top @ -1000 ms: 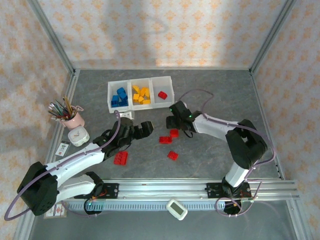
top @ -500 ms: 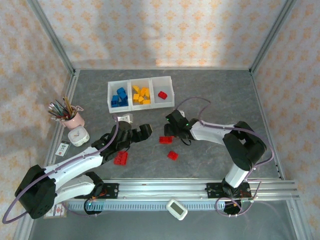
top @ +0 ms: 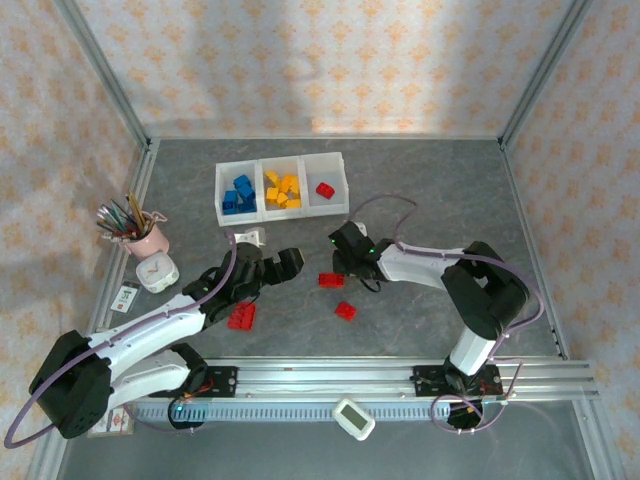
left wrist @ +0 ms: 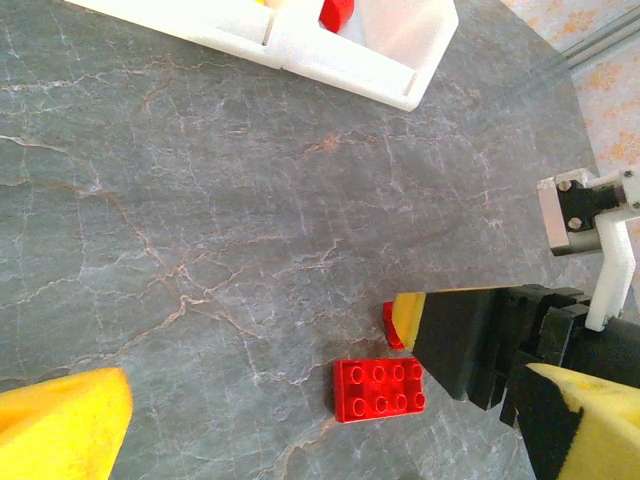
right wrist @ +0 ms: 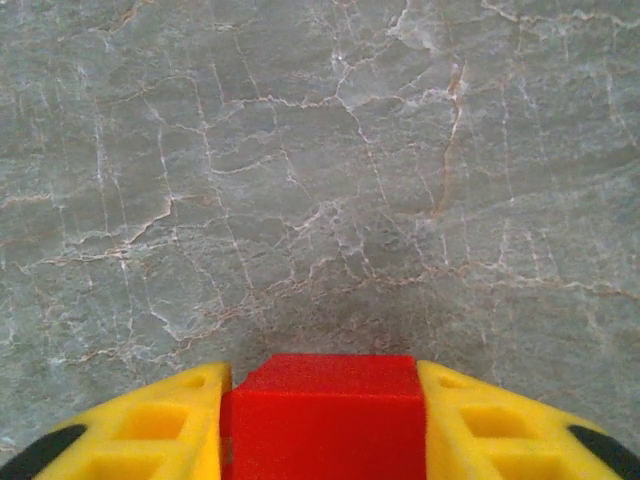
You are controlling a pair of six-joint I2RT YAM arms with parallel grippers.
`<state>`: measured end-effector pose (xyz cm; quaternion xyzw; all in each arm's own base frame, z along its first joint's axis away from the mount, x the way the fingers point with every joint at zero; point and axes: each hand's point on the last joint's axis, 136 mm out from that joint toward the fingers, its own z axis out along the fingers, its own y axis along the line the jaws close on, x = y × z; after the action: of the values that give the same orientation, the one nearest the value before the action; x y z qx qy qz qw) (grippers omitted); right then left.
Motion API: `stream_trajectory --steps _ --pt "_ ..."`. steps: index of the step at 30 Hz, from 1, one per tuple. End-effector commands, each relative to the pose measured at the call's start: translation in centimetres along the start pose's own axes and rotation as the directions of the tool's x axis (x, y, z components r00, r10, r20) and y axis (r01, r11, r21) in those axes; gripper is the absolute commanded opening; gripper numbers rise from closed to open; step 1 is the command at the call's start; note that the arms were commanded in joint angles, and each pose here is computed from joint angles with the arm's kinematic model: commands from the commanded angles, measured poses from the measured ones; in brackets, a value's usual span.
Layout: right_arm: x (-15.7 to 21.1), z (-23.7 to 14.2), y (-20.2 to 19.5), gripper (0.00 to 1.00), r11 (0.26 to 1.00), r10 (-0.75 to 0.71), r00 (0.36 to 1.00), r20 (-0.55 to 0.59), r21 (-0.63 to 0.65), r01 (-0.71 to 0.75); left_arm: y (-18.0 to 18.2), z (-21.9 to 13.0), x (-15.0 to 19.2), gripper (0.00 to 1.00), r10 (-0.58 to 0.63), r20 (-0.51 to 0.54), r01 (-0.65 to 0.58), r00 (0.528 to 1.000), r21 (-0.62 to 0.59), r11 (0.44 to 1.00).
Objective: Sort the legos into containers by color
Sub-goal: Pick up the lego from the center of the table, then place the lego in the container.
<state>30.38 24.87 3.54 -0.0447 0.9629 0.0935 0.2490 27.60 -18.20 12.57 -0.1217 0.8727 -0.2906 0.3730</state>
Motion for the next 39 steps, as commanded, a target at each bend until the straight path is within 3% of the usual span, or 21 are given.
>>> stream_trajectory --steps 1,11,19,28,30,33,39 --pt "-2.1 -1.1 0.3 0.36 1.0 -0.013 0.997 0.07 0.012 0.012 -0.7 -0.2 -1.2 0.99 -0.005 0.049 0.004 0.999 0.011 1.0" --pt "-9.6 -4.3 1.8 0.36 0.999 0.007 0.979 0.203 -0.05 0.003 -2.5 -0.7 -4.1 0.99 0.033 0.115 -0.034 0.993 0.006 0.999" --pt "-16.7 -2.7 1.9 0.37 0.999 0.028 0.957 0.29 -0.037 -0.018 -2.4 0.1 -7.2 0.99 0.022 0.162 -0.017 0.987 -0.032 0.999" --pt "-22.8 1.8 2.5 0.38 0.999 -0.047 0.944 0.327 0.022 0.042 -1.8 1.1 -10.3 0.99 -0.026 0.208 0.033 0.978 -0.031 0.999" --pt "-23.6 3.1 2.7 0.42 0.998 -0.054 0.951 0.306 0.028 0.048 -1.7 1.4 -10.5 0.99 -0.03 0.205 0.038 0.978 -0.032 0.999" --pt "-24.5 2.9 3.4 0.57 0.998 -0.068 0.946 0.317 0.011 0.068 -1.9 1.7 -10.6 0.99 -0.027 0.192 0.034 0.981 -0.032 0.999" --pt "-25.2 -0.1 3.6 0.63 0.997 -0.07 0.93 0.36 -0.014 0.08 -2.2 1.4 -10.8 0.99 -0.015 0.193 0.021 0.981 -0.03 0.999"
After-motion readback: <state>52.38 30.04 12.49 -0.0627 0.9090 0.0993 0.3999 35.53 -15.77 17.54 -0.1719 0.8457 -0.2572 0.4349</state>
